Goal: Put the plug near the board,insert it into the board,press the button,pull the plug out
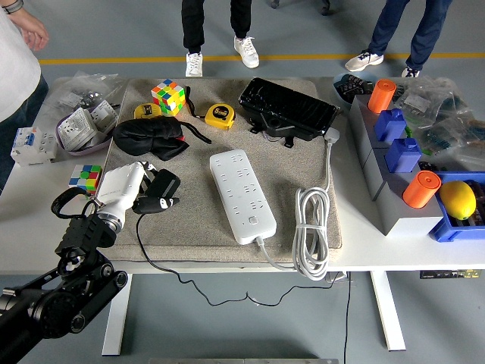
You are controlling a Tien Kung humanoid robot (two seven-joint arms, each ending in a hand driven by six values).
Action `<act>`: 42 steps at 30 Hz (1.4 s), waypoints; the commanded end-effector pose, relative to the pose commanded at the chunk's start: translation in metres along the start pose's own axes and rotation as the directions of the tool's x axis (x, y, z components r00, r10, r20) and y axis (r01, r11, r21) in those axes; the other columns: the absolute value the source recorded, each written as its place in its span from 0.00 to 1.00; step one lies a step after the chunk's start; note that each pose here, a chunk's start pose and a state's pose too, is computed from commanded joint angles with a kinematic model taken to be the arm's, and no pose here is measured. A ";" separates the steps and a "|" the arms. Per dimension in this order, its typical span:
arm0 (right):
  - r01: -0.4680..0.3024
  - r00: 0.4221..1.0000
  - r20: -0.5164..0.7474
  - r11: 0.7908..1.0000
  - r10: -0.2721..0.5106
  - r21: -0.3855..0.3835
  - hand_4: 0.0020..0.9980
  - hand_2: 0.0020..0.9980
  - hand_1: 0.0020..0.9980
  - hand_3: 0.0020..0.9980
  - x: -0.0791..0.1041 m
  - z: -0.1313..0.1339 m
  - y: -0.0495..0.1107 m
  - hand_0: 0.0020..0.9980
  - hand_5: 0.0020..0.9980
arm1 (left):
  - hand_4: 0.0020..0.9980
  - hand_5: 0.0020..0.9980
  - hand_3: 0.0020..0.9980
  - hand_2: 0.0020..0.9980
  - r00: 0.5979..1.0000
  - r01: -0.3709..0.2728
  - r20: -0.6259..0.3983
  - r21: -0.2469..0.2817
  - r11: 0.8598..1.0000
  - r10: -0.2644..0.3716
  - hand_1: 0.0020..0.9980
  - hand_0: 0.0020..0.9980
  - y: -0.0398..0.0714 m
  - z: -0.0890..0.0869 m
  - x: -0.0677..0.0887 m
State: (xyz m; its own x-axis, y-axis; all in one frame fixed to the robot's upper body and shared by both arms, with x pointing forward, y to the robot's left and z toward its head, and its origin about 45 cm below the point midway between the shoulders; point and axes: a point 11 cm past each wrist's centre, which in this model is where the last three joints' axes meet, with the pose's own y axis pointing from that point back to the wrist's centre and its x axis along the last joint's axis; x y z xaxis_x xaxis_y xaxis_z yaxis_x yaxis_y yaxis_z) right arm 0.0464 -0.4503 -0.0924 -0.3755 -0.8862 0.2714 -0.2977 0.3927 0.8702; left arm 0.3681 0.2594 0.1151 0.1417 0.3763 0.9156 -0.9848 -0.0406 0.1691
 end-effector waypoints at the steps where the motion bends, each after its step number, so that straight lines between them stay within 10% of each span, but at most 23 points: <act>1: 0.000 1.000 -0.001 1.000 0.000 0.000 0.82 0.55 0.60 0.55 0.000 0.000 0.000 0.61 0.31 | 0.85 0.04 0.54 0.42 1.000 -0.003 -0.001 -0.004 1.000 0.003 0.37 0.26 0.000 0.001 0.000; 24: -0.003 1.000 -0.003 1.000 0.003 0.007 0.82 0.55 0.60 0.54 0.001 -0.001 0.000 0.61 0.30 | 0.81 0.02 0.52 0.35 0.985 -0.033 -0.173 -0.164 0.986 0.005 0.30 0.22 0.002 0.023 0.006; 42: -0.005 1.000 -0.001 1.000 0.005 0.022 0.81 0.55 0.60 0.54 0.001 -0.005 0.000 0.61 0.29 | 0.80 0.03 0.52 0.35 0.982 0.076 -0.122 -0.441 0.894 -0.144 0.30 0.22 -0.001 0.081 0.006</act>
State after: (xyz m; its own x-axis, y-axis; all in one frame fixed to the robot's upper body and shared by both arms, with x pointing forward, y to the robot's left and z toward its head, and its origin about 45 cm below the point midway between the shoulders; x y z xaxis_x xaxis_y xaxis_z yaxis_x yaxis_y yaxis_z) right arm 0.0505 -0.4521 -0.0907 -0.3760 -0.8846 0.2757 -0.3149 0.4019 0.8599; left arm 0.3784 0.1865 0.1499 0.2685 0.4883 0.8303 -0.9143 0.4006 0.0601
